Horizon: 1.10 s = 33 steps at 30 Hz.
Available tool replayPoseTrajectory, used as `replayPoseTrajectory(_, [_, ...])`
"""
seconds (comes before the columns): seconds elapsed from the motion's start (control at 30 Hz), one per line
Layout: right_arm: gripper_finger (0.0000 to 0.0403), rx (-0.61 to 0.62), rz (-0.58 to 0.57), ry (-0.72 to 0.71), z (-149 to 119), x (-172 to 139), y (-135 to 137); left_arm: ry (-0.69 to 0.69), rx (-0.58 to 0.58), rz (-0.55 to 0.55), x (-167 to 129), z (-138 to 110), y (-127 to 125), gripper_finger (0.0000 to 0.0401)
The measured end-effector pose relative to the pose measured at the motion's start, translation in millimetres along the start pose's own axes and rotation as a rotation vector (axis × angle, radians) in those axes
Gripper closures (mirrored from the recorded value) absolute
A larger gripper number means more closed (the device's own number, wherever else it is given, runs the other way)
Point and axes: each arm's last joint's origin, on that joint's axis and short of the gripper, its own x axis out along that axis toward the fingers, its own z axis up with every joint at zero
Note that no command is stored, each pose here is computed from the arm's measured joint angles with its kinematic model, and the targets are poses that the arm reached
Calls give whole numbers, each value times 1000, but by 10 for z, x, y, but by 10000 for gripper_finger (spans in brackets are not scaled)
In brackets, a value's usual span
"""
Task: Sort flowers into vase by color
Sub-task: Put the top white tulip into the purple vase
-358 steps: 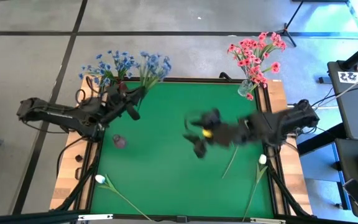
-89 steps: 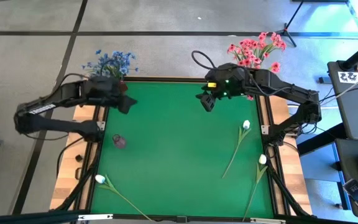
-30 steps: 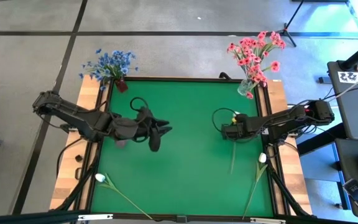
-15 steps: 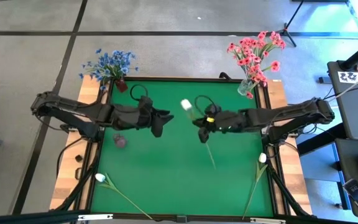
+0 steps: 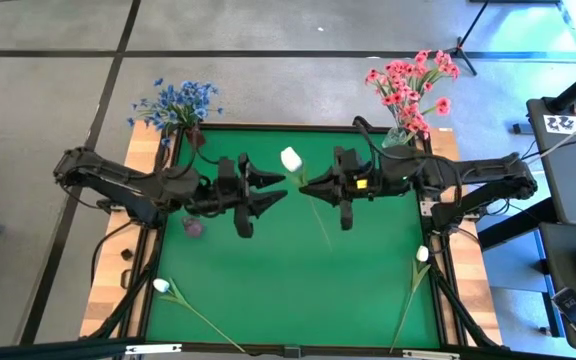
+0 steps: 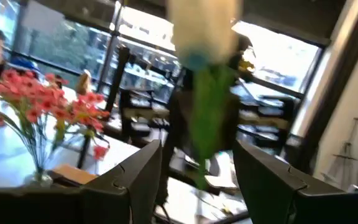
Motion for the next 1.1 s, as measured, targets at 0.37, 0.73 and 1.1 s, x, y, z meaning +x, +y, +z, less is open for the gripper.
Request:
replayPoseTrajectory(0.37, [396, -20, -36, -4, -139, 269, -37, -33, 44, 47, 143, -118, 44, 205])
replayPoseTrajectory(0.73, [366, -33, -73, 3, -163, 290, -54, -53, 12, 96, 131, -70, 85, 348])
replayPoseTrajectory(1.1, [214, -49, -28, -20, 49, 22, 83, 77, 277, 305, -512, 284, 41, 396])
